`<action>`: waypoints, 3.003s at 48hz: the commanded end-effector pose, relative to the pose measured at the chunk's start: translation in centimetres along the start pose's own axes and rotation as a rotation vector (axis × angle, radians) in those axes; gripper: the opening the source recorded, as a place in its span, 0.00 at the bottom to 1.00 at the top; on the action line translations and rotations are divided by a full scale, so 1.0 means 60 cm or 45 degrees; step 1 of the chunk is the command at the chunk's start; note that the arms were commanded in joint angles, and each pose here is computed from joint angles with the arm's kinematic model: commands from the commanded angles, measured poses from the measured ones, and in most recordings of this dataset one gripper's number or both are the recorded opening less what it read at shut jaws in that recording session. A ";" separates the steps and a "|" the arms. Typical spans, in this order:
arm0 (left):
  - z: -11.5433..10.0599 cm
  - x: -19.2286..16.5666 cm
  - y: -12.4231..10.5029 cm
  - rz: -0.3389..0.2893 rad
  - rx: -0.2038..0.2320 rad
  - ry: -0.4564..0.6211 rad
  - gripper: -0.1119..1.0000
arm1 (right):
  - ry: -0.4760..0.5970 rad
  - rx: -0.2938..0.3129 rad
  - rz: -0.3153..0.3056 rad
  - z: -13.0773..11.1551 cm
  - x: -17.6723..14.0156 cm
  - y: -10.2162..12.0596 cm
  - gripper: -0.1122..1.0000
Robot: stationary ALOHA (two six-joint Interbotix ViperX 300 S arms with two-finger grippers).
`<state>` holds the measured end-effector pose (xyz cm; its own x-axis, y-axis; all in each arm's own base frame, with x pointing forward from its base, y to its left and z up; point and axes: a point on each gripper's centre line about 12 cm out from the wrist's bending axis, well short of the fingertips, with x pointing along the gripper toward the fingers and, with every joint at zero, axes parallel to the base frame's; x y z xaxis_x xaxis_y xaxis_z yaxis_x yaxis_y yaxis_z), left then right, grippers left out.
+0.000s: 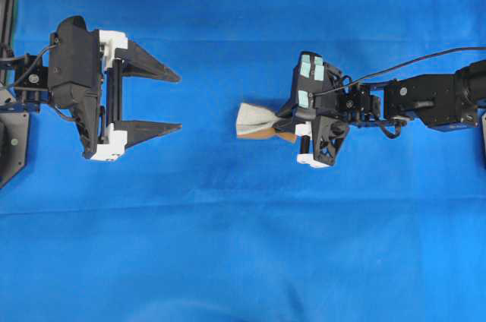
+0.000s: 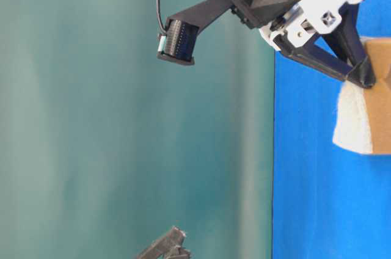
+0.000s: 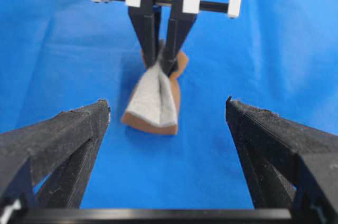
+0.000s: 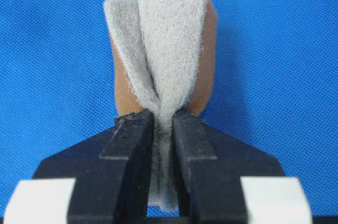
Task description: Hand over the sponge with the left arm and wipe it with the right arm.
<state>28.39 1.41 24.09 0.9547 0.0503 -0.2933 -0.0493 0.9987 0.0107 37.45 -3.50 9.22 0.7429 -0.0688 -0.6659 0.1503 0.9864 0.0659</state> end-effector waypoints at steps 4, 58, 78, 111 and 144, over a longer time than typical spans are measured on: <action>0.012 -0.002 -0.001 -0.003 -0.003 -0.035 0.89 | -0.026 0.037 -0.046 0.010 -0.003 -0.031 0.24; 0.011 -0.001 -0.001 -0.003 -0.005 -0.031 0.89 | -0.025 0.105 -0.034 0.007 -0.004 -0.015 0.24; 0.011 -0.001 -0.002 -0.005 -0.004 -0.031 0.89 | -0.040 0.020 0.198 0.010 -0.016 0.148 0.24; 0.011 0.000 -0.002 -0.005 -0.010 -0.031 0.89 | -0.044 0.165 -0.181 0.006 -0.031 -0.100 0.24; 0.008 0.001 -0.002 -0.005 -0.010 -0.025 0.89 | -0.053 0.121 -0.090 0.012 -0.025 -0.036 0.24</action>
<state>28.44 1.32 24.02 0.9544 0.0474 -0.2947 -0.0490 0.9988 0.0019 35.52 -8.44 9.48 0.7181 -0.1970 -0.6675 0.3263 0.9424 0.0730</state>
